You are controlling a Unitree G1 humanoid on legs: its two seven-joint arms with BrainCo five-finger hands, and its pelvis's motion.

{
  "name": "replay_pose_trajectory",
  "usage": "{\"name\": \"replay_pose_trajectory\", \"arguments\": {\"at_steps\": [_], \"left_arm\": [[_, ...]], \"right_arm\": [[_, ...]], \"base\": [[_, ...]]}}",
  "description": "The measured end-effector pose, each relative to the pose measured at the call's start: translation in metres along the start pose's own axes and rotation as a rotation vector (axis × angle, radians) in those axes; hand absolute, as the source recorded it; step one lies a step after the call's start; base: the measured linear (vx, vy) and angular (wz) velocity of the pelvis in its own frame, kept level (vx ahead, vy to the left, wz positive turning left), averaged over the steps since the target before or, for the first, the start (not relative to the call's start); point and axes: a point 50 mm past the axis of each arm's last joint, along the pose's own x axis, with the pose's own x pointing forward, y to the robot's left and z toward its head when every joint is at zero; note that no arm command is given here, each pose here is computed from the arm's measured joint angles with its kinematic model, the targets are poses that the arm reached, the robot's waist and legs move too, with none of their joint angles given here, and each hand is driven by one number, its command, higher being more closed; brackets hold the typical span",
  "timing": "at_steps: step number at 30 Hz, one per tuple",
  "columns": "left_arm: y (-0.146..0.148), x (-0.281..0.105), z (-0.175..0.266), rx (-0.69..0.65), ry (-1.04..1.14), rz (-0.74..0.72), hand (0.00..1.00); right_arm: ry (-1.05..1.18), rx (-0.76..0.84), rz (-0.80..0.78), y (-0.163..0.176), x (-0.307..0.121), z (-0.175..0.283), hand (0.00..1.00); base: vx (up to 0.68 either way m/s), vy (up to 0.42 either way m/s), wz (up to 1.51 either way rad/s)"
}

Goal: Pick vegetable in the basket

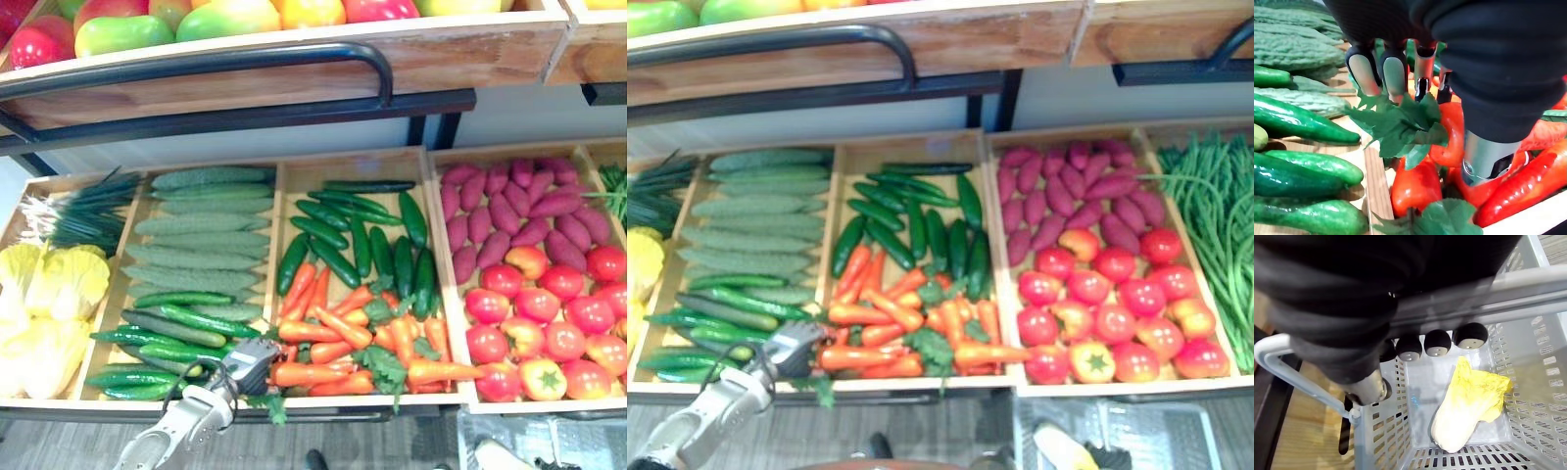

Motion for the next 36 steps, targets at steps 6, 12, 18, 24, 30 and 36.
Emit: {"name": "replay_pose_trajectory", "arguments": {"at_steps": [6,12,18,24,30,36], "left_arm": [[0.011,-0.003,0.001,0.005,-0.002,0.051,1.0],[0.018,-0.006,0.001,0.011,0.004,0.079,1.0],[0.035,-0.009,0.013,0.021,-0.046,0.154,1.0],[0.065,-0.009,0.033,0.051,-0.143,0.279,1.0],[0.088,-0.01,0.05,0.054,-0.235,0.377,1.0],[0.123,-0.008,0.074,0.126,-0.418,0.484,1.0]], "right_arm": [[0.026,0.03,-0.024,-0.006,0.0,-0.005,1.0],[0.043,0.045,-0.036,-0.008,0.0,-0.008,1.0],[0.072,0.062,-0.045,-0.01,-0.002,-0.016,1.0],[0.128,0.106,-0.063,-0.013,-0.004,-0.029,1.0],[0.156,0.161,-0.098,-0.02,-0.005,-0.035,1.0],[0.158,0.188,-0.129,-0.029,-0.004,-0.034,1.0]], "base": [[-0.01,-0.01,0.11],[0.0,-0.005,0.05],[0.01,-0.006,0.09],[-0.03,-0.011,0.04],[-0.1,0.004,-0.04],[-0.09,0.024,-0.14]]}}
